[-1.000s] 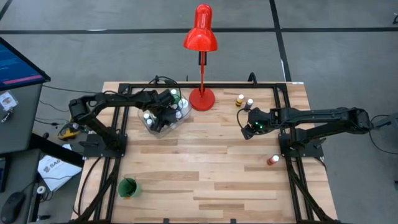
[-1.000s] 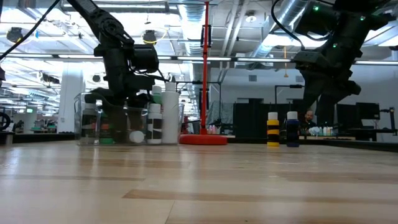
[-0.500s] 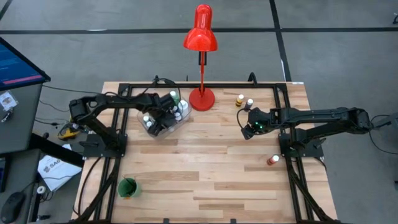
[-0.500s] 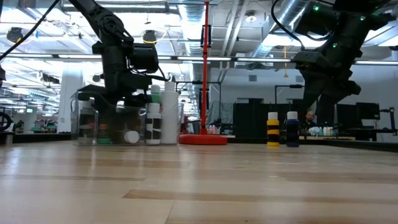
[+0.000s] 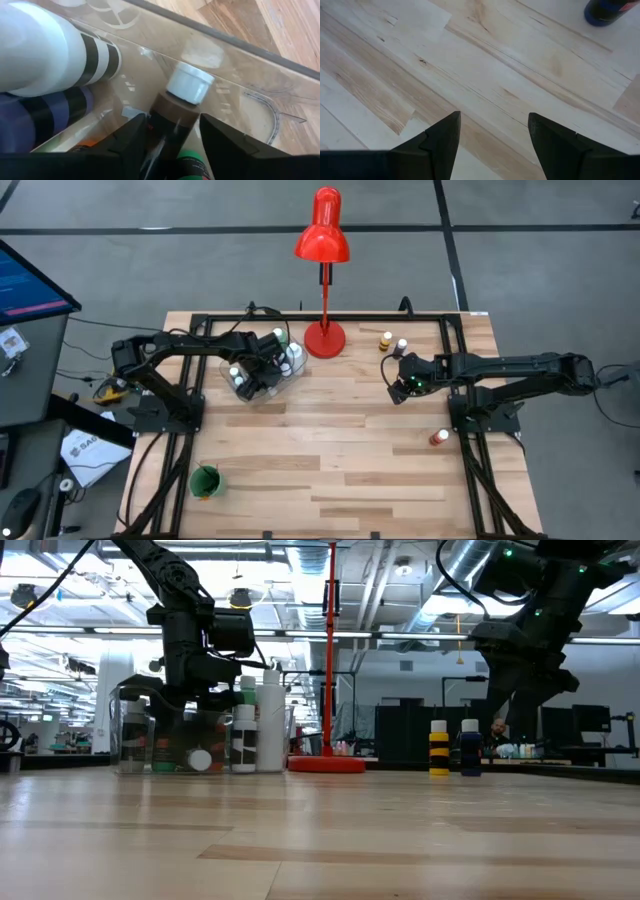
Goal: Pick & Place Paint Supplies
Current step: Put the brown paint bottle into the transparent bin
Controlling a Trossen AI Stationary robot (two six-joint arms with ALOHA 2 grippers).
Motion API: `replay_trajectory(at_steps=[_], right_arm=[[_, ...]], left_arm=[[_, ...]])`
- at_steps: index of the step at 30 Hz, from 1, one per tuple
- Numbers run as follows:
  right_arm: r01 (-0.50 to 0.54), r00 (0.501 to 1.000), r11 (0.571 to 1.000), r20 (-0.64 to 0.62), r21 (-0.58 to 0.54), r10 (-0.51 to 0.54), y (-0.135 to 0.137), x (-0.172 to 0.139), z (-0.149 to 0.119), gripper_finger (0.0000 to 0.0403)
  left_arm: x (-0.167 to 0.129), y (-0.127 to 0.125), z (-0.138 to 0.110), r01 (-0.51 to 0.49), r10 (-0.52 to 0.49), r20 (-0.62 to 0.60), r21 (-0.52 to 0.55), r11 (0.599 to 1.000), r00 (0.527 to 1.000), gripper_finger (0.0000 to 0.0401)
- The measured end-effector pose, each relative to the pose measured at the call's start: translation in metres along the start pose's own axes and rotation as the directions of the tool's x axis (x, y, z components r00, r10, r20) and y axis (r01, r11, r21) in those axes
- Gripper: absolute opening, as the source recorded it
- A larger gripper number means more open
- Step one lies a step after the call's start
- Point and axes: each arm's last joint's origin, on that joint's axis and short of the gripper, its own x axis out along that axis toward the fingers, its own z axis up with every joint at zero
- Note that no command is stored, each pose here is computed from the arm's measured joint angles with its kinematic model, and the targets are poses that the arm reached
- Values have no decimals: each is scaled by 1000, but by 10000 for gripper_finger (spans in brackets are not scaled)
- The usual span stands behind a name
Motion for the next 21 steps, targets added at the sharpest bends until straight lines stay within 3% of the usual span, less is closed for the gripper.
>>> replay_trajectory(at_steps=[14,21], right_arm=[[-1,1000,1000,2,-2,1,0,0,0,227],[-1,1000,1000,2,-3,1,0,0,0,227]], left_arm=[[3,-5,1,-4,5,-14,16,1000,1000,86],[-15,-9,1,-64,65,29,-28,998,997,31]])
